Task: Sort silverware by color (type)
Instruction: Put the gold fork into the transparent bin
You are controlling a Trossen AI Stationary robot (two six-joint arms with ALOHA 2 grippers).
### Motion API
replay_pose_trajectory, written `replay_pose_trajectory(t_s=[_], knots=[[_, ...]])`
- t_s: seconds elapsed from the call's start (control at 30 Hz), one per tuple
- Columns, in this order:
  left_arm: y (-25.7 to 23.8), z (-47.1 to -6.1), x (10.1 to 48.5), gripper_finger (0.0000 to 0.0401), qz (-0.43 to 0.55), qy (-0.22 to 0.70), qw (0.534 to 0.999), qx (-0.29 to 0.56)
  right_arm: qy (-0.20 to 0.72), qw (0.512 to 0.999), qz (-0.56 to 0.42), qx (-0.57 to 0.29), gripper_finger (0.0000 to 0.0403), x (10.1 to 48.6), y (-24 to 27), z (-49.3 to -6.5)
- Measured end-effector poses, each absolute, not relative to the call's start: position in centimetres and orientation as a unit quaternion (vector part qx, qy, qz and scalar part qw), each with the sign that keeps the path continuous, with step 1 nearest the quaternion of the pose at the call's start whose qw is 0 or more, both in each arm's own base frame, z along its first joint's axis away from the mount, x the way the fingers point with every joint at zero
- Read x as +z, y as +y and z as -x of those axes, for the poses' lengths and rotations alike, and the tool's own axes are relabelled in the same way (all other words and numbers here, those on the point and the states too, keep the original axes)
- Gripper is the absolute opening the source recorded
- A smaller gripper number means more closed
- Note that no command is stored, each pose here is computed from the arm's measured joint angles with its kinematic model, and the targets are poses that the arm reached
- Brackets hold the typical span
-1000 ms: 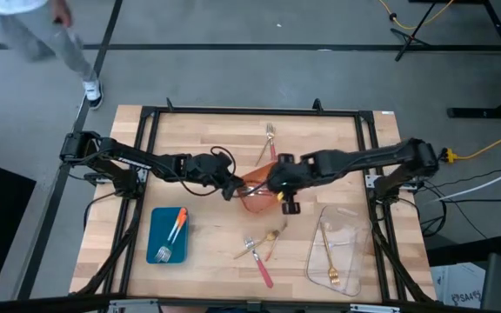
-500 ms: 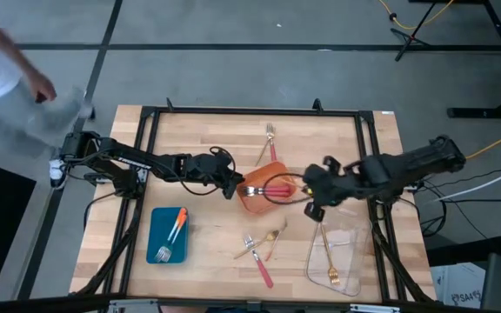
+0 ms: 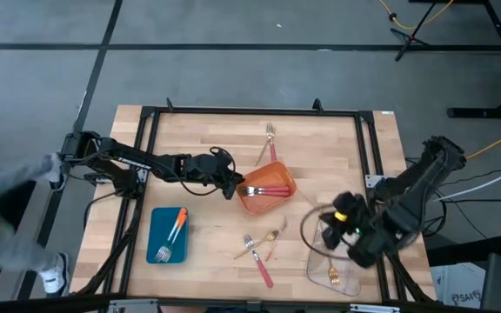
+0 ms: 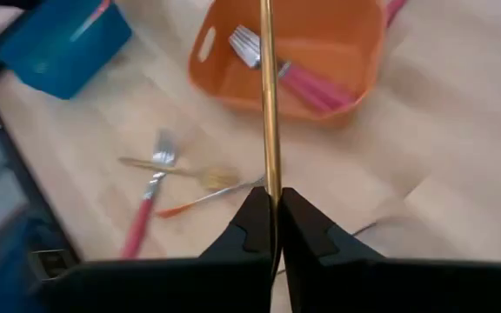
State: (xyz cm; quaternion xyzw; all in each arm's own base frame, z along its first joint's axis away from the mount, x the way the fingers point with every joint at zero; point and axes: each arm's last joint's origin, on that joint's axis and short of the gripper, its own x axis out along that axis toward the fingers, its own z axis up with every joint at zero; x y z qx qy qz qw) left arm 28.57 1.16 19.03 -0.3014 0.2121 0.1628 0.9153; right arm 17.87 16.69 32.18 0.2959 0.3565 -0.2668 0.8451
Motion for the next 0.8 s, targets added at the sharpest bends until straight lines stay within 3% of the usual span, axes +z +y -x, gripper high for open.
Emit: replay_pose_trajectory(t_s=[0.47,0.8], knots=[[1.2,-28.6,19.0,0.0094,0.301,0.212,0.915,0.163,0.334,0.795,-0.429,-0.27,0.0,24.8,20.0,-14.1],[1.2,-28.5,19.0,0.0094,0.301,0.215,0.915,0.163,0.374,0.771,-0.449,-0.252,0.0001,23.6,21.0,-12.4]])
